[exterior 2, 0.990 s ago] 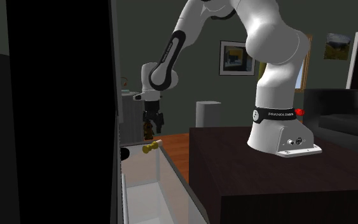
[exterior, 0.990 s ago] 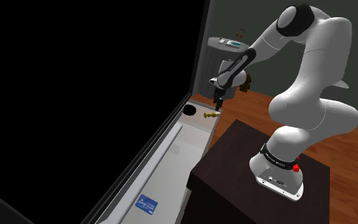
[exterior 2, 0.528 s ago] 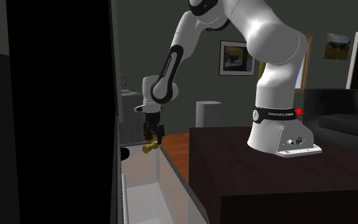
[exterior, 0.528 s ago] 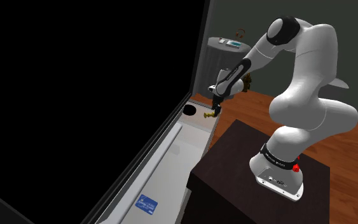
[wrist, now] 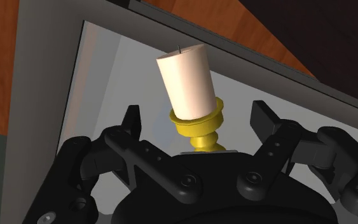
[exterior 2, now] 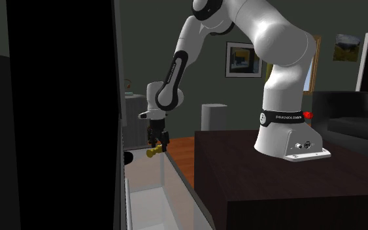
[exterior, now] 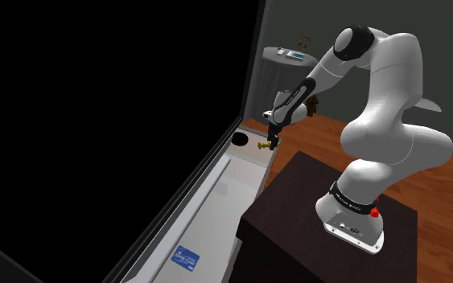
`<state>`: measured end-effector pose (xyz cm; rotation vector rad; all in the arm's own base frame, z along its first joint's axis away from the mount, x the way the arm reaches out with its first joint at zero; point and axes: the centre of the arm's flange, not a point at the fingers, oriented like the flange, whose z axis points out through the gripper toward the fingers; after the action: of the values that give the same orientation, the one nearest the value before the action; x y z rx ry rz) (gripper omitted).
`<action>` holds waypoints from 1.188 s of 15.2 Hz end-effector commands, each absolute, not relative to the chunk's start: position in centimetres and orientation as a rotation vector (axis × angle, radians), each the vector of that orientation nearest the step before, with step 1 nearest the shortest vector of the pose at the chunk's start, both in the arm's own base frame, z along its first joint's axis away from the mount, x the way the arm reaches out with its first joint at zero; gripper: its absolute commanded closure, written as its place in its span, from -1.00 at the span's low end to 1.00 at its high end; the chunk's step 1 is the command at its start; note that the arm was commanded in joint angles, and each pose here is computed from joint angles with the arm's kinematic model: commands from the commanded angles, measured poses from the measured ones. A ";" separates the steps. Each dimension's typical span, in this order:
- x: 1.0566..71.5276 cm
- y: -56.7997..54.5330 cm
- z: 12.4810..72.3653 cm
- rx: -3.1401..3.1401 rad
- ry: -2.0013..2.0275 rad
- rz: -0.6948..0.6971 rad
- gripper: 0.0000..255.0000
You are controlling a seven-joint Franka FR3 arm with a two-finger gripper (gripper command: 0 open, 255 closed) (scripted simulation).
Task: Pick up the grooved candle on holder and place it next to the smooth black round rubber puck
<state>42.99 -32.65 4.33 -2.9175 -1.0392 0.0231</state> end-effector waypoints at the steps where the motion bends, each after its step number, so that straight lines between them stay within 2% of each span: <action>1: 43.0 -32.7 4.3 -2.918 -1.039 0.023 -1.00; 3: 43.0 -32.7 4.3 -2.918 -1.039 0.023 -1.00; 4: 43.0 -32.7 4.3 -2.918 -1.039 0.023 1.00; 13: 43.0 -32.7 4.3 -2.918 -1.039 0.023 1.00; 18: 43.0 -32.7 7.0 -2.918 -1.039 0.023 1.00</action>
<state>43.07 -32.57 6.38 -2.9177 -1.0391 0.0227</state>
